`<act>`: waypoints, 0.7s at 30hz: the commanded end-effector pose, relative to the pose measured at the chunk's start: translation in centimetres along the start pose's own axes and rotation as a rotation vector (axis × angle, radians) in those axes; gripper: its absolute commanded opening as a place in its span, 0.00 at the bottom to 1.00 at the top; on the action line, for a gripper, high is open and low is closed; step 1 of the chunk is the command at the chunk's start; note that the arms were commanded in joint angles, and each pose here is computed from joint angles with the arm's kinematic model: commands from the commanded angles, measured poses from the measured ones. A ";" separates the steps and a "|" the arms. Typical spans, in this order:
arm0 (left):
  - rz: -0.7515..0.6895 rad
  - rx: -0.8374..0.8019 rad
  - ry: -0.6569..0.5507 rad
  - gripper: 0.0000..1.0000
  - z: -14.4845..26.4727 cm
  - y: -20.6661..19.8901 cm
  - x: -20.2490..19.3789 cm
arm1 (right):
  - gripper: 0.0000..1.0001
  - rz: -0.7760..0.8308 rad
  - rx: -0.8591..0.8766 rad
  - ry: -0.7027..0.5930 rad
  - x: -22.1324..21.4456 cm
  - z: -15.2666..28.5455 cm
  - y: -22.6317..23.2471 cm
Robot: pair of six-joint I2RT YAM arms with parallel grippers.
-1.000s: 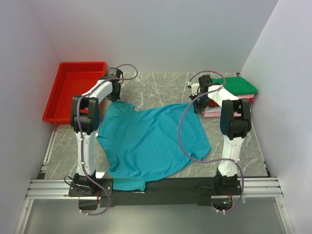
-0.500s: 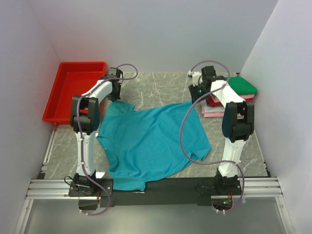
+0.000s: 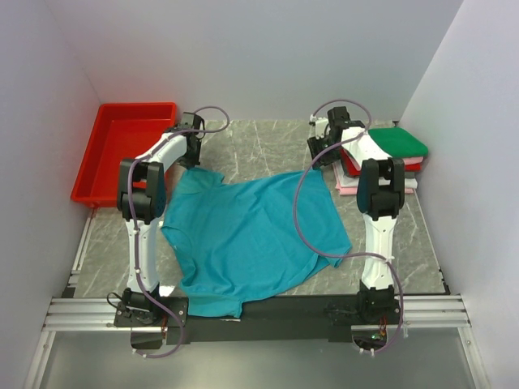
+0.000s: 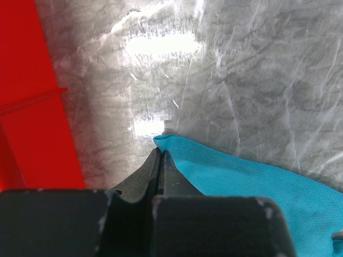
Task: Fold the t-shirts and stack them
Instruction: Flatten the tshirt out
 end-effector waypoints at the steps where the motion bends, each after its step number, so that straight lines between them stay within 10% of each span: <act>1: 0.026 -0.011 -0.072 0.00 2.3 0.3 1.7 | 0.55 -0.003 -0.028 -0.004 0.7 1.1 -0.2; 21: 0.022 -0.019 -0.061 0.00 2.0 0.2 1.6 | 0.39 -0.011 -0.015 0.083 0.3 -1.7 -0.9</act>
Point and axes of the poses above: each gripper's point midway between its finger pads, its own z axis back along the fingers, its own y axis along the line the jaws close on, x = y × z, the point moved 5 cm from there along z, back along the fingers, and after that the axes turned 8 degrees about -z, right-handed, at the moved point
